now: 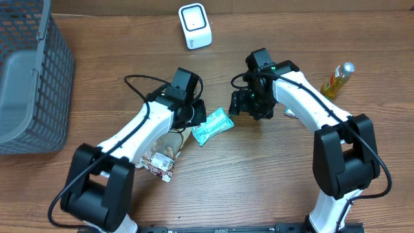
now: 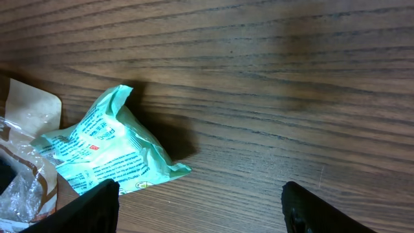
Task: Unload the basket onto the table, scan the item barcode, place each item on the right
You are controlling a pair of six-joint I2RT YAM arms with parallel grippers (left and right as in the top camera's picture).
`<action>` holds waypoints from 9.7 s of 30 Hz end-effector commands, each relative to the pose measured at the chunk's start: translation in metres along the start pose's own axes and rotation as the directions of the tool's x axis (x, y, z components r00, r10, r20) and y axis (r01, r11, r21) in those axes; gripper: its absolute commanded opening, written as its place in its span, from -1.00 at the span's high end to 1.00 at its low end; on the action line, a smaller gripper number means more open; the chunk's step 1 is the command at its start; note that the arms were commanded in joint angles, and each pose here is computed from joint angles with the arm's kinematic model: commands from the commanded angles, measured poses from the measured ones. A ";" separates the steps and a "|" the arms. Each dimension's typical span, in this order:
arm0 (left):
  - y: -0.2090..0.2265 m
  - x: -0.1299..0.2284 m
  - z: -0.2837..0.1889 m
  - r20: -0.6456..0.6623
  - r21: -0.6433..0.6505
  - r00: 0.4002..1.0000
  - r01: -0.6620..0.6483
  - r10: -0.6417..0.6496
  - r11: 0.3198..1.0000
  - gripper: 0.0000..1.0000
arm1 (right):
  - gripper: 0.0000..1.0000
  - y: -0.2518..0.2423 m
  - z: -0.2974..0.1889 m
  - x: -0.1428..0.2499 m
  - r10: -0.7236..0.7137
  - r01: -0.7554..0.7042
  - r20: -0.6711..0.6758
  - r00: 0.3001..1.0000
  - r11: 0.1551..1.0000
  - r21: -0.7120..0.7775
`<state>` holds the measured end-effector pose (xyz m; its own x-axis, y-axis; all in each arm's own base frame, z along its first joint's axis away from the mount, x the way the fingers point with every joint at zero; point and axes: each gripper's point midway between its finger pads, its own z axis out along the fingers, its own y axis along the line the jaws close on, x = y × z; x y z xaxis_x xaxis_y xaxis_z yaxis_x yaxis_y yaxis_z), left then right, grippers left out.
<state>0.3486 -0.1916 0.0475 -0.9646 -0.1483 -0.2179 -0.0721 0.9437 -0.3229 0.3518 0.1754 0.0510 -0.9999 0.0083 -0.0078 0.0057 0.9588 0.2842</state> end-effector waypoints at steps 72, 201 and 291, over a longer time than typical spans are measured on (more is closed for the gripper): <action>0.007 0.053 0.066 -0.372 -0.064 0.928 -0.030 0.004 0.997 0.91 | -0.57 0.006 -0.017 -0.014 -0.033 0.034 0.077 0.997 0.999 -0.005; 0.008 0.010 0.026 -0.109 -0.231 0.994 0.003 -0.029 0.973 0.90 | -0.65 -0.001 -0.006 -0.003 -0.025 0.024 0.044 0.999 1.000 0.006; 0.019 0.029 0.048 -0.156 -0.142 0.987 0.008 -0.031 0.990 0.64 | 0.63 0.040 0.040 0.022 -0.105 0.109 0.031 0.994 0.923 -0.370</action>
<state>0.3413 -0.1995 0.0063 -0.9855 -0.1474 -0.0843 -0.1239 0.9636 -0.2369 0.3321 0.2174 0.0127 -0.9968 -0.0630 -0.0498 -0.0801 0.8176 0.5702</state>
